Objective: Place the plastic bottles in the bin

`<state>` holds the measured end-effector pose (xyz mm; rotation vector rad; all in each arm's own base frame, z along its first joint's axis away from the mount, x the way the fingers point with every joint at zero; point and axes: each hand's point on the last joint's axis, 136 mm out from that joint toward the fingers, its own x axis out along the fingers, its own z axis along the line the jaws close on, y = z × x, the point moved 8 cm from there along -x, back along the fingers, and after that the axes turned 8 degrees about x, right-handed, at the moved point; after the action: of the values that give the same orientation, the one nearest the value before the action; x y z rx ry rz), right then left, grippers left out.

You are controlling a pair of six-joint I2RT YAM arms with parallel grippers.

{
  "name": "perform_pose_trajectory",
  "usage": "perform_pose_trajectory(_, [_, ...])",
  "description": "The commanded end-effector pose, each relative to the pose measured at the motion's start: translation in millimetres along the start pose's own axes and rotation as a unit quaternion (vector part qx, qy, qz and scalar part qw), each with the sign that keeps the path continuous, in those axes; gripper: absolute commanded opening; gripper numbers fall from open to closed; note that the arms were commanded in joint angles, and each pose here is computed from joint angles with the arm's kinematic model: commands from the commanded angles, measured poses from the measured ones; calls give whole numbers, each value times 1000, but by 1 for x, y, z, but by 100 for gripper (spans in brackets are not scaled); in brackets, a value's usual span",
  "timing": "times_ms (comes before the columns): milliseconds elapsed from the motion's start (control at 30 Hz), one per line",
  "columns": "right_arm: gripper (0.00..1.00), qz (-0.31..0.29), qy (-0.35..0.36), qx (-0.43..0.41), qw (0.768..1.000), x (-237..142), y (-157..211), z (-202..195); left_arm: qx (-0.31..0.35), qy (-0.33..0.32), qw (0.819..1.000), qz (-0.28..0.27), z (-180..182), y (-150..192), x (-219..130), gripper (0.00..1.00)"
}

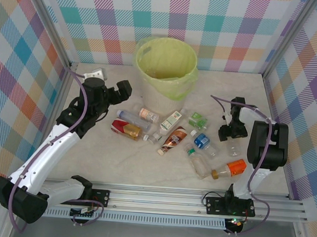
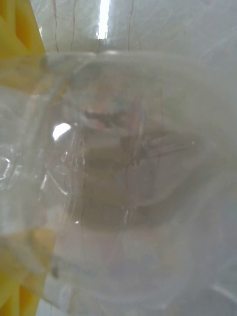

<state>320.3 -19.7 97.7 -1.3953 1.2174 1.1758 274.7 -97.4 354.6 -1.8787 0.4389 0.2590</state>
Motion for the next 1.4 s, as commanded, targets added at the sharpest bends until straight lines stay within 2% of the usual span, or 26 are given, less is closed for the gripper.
perform_pose_trajectory(0, [68,-28,6,22,999,-1,-9,-4,-6,-13,1000,-12,7,-2,-5,100])
perform_pose_trajectory(300, [57,-120,23,108,987,-44,-12,-12,-7,-18,1000,-7,11,4,-2,100])
perform_pose_trajectory(433, [56,-166,-23,132,977,-67,-7,-6,-14,-21,1000,-2,13,8,0,100])
perform_pose_trajectory(633, [54,-265,-78,154,948,-108,3,0,-29,-33,999,2,21,19,-1,100])
perform_pose_trajectory(733, [54,-319,-124,156,926,-133,8,6,-31,-44,999,1,27,23,-5,100])
perform_pose_trajectory(900, [53,-398,-239,151,873,-175,14,21,-67,-62,996,-1,39,38,-8,100])
perform_pose_trajectory(1200, [52,-471,-377,122,788,-246,10,46,-123,-75,990,10,56,69,-10,100])
perform_pose_trajectory(1367, [52,-493,-424,66,757,-292,-5,67,-134,-82,988,8,62,75,-12,100])
